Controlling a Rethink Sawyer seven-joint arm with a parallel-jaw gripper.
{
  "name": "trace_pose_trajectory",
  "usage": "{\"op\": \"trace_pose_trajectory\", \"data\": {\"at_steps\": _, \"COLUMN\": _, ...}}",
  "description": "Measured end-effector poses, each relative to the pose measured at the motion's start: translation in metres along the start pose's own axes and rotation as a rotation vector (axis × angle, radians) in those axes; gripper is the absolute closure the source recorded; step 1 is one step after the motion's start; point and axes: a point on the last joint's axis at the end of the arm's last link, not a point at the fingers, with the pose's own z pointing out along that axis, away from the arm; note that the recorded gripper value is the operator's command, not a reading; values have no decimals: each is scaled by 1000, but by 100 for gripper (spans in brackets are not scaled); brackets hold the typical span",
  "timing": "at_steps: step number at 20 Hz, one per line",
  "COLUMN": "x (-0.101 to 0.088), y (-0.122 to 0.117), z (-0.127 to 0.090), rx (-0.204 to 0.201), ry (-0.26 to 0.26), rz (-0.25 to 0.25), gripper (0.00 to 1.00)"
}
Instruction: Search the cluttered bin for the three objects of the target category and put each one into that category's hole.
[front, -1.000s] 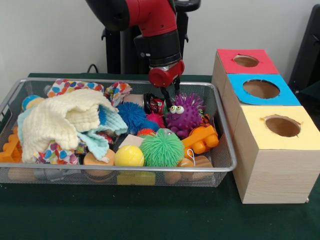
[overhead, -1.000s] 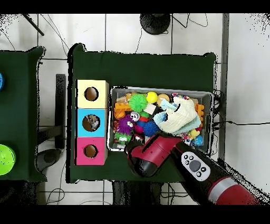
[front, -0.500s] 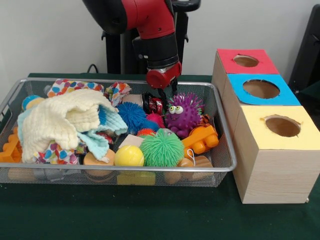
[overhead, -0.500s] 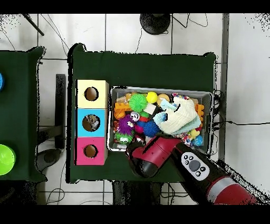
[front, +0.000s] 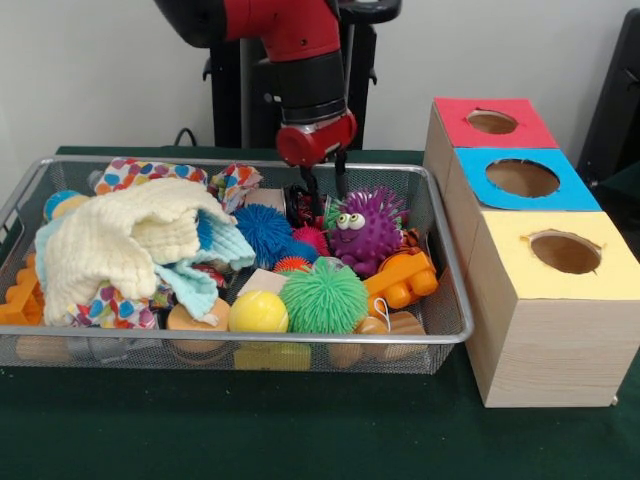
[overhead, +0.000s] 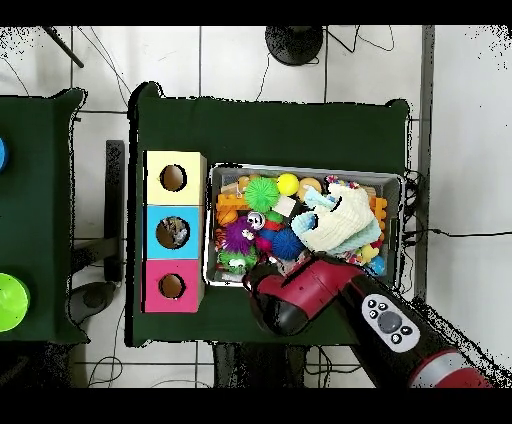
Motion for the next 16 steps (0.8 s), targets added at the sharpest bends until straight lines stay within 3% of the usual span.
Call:
{"op": "trace_pose_trajectory", "data": {"at_steps": 8, "x": 5, "y": -34, "z": -23, "rx": 38, "ry": 31, "rz": 103, "gripper": 0}}
{"op": "trace_pose_trajectory", "data": {"at_steps": 16, "x": 0, "y": -45, "z": -28, "rx": 35, "ry": 26, "rz": 119, "gripper": 0}}
